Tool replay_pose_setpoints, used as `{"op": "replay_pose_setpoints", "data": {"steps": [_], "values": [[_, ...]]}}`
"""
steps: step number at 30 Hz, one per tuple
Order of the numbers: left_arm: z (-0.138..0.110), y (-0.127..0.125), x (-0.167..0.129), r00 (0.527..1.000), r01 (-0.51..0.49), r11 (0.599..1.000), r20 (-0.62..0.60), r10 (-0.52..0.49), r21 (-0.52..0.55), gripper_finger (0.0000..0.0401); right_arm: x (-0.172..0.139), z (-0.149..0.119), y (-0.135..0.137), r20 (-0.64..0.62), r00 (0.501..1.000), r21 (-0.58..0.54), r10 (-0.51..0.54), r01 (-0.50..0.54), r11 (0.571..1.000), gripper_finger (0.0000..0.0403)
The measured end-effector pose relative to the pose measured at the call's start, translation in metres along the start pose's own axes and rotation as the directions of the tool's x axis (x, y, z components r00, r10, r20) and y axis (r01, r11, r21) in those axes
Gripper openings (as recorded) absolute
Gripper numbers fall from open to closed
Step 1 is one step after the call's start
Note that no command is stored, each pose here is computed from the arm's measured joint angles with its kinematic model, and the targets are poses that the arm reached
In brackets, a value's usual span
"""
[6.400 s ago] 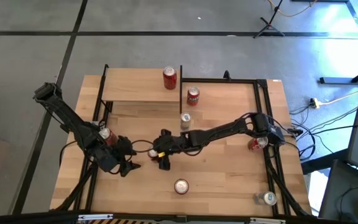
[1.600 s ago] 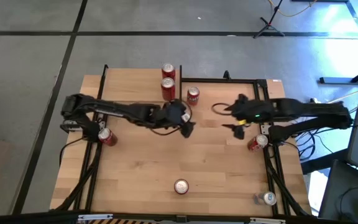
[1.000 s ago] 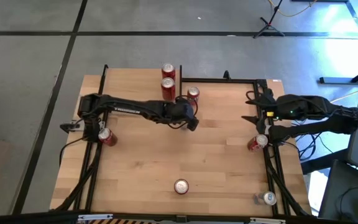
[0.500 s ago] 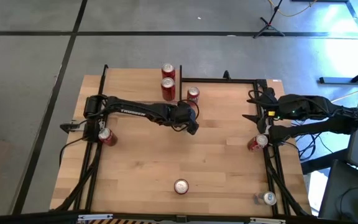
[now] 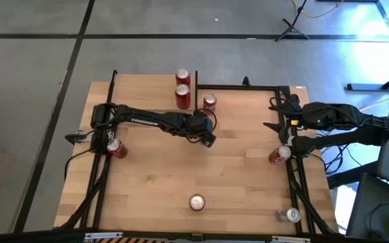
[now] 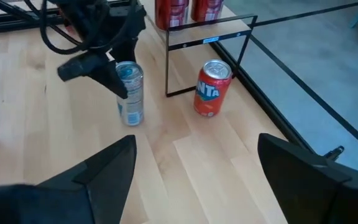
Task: Place canned beverage on shelf
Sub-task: Put the top blue soda can on the shelf
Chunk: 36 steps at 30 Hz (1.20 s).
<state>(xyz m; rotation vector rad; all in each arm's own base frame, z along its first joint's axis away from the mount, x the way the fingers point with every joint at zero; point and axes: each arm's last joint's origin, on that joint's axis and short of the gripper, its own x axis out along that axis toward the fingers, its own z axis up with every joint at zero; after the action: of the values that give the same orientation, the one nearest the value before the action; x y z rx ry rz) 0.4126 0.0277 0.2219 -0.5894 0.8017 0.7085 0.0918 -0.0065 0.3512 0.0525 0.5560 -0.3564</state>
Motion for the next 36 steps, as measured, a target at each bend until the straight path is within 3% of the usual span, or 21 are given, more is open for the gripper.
{"op": "replay_pose_setpoints", "data": {"steps": [6, 11, 14, 20, 27, 36], "values": [[0.007, 0.001, -0.046, 0.997, 0.078, 0.997, 0.003, -0.078, -0.003, 0.0211, 0.001, 0.002, 0.002, 0.011, 0.999, 0.005, 0.035, -0.035, 0.999, 0.0324], [0.015, 0.013, -0.11, 0.986, 0.145, 0.988, -0.068, -0.149, -0.059, 0.0211, 0.002, 0.004, 0.003, 0.023, 0.999, 0.009, 0.037, -0.037, 0.999, 0.0324], [0.016, 0.026, -0.149, 0.988, 0.109, 0.992, -0.104, -0.116, -0.07, 0.0211, 0.002, 0.006, 0.003, 0.038, 0.998, -0.008, 0.04, -0.039, 0.999, 0.0324], [0.02, 0.055, -0.21, 0.996, 0.08, 0.989, -0.038, -0.085, -0.127, 0.0215, 0.005, 0.011, 0.005, 0.072, 0.996, -0.034, 0.045, -0.043, 0.999, 0.0324], [0.032, 0.094, -0.236, 0.993, -0.05, 0.975, 0.095, 0.072, -0.217, 0.0217, 0.012, 0.014, 0.008, 0.056, 0.998, -0.058, 0.042, -0.038, 0.998, 0.0324], [0.071, 0.142, -0.218, 0.969, -0.189, 0.953, 0.112, 0.221, -0.238, 0.0218, 0.027, 0.017, 0.014, -0.001, 1.0, -0.082, 0.031, -0.031, 0.996, 0.0324]]}}
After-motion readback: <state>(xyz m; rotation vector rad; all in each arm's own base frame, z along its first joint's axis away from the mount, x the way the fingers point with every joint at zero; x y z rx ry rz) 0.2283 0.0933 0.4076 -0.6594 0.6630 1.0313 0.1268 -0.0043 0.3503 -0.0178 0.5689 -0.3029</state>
